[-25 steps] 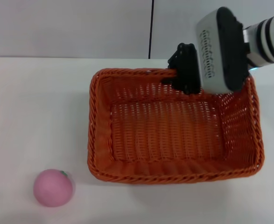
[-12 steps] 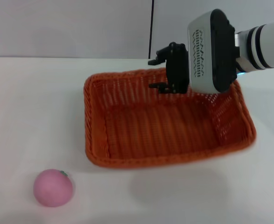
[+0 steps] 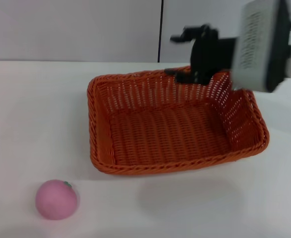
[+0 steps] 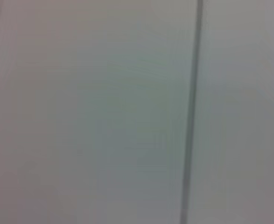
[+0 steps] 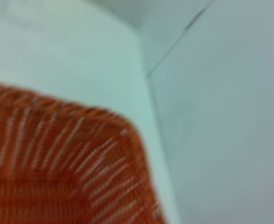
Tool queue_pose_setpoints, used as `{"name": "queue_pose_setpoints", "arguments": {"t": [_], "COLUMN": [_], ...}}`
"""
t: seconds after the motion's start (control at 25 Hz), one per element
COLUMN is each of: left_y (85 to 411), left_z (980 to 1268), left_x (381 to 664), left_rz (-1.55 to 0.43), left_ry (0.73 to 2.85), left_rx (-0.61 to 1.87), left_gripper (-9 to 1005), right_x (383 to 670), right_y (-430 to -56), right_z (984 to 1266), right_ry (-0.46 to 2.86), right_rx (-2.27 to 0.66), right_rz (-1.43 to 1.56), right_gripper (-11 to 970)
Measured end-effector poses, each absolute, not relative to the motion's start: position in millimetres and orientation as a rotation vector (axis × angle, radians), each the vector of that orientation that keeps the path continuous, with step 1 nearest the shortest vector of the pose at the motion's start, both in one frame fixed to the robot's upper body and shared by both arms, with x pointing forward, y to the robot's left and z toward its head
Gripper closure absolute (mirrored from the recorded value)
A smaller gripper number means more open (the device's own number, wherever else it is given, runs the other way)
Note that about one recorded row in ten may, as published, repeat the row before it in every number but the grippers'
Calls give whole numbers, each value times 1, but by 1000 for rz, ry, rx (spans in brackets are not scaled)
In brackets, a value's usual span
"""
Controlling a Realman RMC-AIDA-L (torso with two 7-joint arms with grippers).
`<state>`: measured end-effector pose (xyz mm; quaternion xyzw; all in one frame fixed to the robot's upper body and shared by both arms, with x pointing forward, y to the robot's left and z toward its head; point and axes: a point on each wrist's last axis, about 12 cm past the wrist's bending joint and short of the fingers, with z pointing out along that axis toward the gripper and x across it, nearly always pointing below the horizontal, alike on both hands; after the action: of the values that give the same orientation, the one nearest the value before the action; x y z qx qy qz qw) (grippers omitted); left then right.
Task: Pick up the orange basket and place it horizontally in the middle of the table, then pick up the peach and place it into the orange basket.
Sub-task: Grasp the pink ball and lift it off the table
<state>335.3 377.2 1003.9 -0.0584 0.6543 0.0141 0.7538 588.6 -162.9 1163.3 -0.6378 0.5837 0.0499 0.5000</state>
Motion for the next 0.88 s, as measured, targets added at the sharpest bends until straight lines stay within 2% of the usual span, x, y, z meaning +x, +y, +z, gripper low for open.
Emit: {"name": "queue_pose_setpoints", "arguments": {"t": [0.12, 0.16, 0.24, 0.28, 0.32, 0.4, 0.44, 0.48, 0.52, 0.56, 0.64, 0.88], "left_y": [378, 378, 380, 380, 382, 383, 384, 384, 383, 383, 378, 373], "left_z": [1007, 1007, 1014, 1014, 1018, 1020, 1024, 1024, 1026, 1026, 1025, 1025], "left_x": [339, 339, 343, 343, 347, 349, 354, 354, 359, 359, 366, 376], "left_rz": [-146, -146, -287, -287, -376, -410, -513, -513, -587, -587, -682, -802], "left_ry": [1478, 1478, 1517, 1517, 1548, 1560, 1609, 1609, 1652, 1652, 1719, 1791], "left_rx": [-2, -2, 122, 122, 192, 219, 286, 286, 343, 343, 411, 468], "left_gripper": [239, 240, 240, 241, 241, 242, 242, 242, 242, 243, 243, 245], "right_x": [572, 567, 552, 552, 546, 534, 517, 517, 501, 501, 481, 461], "right_y": [-183, -191, -217, -217, -227, -247, -266, -266, -278, -278, -298, -320], "right_z": [1170, 1170, 1166, 1166, 1164, 1158, 1152, 1152, 1144, 1144, 1129, 1109], "right_ry": [1407, 1401, 1384, 1384, 1375, 1355, 1303, 1303, 1241, 1241, 1174, 1135], "right_rx": [-1362, -1300, -1086, -1086, -1007, -880, -778, -778, -697, -697, -570, -426], "right_rz": [173, 195, 274, 274, 307, 358, 408, 408, 454, 454, 487, 505], "right_gripper": [279, 279, 279, 280, 280, 280, 280, 280, 280, 280, 280, 281]}}
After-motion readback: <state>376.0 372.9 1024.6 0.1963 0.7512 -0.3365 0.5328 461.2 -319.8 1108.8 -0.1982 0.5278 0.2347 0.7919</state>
